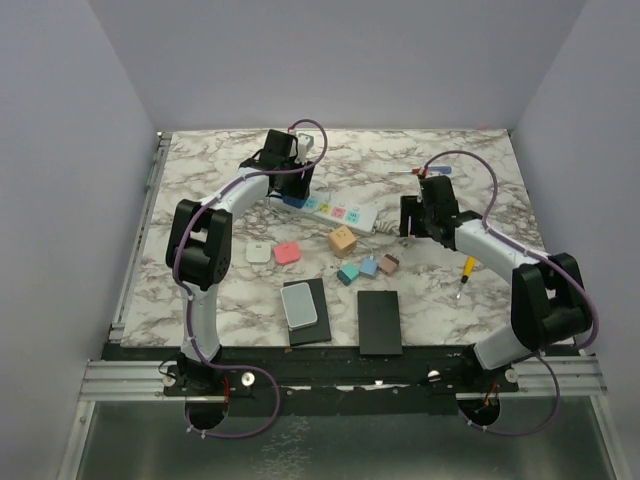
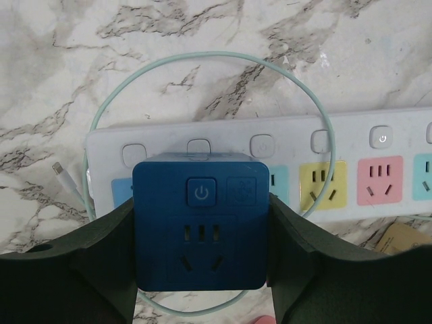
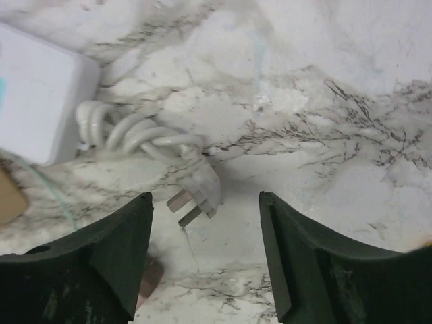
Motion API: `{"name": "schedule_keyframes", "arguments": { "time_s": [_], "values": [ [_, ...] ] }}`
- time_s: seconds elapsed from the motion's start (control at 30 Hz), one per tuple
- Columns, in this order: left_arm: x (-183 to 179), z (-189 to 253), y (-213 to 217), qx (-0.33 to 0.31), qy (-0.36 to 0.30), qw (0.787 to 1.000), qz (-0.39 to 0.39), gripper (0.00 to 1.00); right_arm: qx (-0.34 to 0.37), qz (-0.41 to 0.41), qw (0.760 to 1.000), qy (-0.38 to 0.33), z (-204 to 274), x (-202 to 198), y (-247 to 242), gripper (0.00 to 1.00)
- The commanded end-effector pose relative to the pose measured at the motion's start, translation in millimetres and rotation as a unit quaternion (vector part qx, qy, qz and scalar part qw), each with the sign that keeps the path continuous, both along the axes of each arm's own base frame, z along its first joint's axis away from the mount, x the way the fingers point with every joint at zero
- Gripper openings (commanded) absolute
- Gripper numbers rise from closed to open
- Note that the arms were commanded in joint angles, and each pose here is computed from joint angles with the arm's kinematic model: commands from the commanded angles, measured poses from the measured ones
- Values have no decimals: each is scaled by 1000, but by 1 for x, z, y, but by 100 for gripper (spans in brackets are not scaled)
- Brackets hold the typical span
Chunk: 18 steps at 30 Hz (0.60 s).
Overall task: Pull the plug off the socket
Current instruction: Remove the plug from the socket.
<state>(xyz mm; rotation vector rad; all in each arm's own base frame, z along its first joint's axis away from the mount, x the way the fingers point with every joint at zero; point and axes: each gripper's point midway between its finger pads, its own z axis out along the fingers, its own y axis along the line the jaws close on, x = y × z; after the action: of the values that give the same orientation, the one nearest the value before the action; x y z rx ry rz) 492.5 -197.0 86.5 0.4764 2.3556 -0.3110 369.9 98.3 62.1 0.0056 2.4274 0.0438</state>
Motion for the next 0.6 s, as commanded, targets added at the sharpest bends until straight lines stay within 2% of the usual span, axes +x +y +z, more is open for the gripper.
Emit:
{"name": "schedule_keyframes", "arguments": {
  "time_s": [0.0,0.17,0.23,0.57],
  "values": [
    [-6,15,-1,6,-12,998,-54,0,54,127,988,-70,43,8,41,73],
    [-11,21,-1,-16,-3,996,-82,0,42,213,972,-92,53,26,77,74],
    [-11,25,1,-23,-3,996,-87,0,15,252,962,-101,49,34,87,74],
    [-10,33,0,-48,1,995,-90,0,-24,328,939,-95,26,50,119,81]
  ]
}}
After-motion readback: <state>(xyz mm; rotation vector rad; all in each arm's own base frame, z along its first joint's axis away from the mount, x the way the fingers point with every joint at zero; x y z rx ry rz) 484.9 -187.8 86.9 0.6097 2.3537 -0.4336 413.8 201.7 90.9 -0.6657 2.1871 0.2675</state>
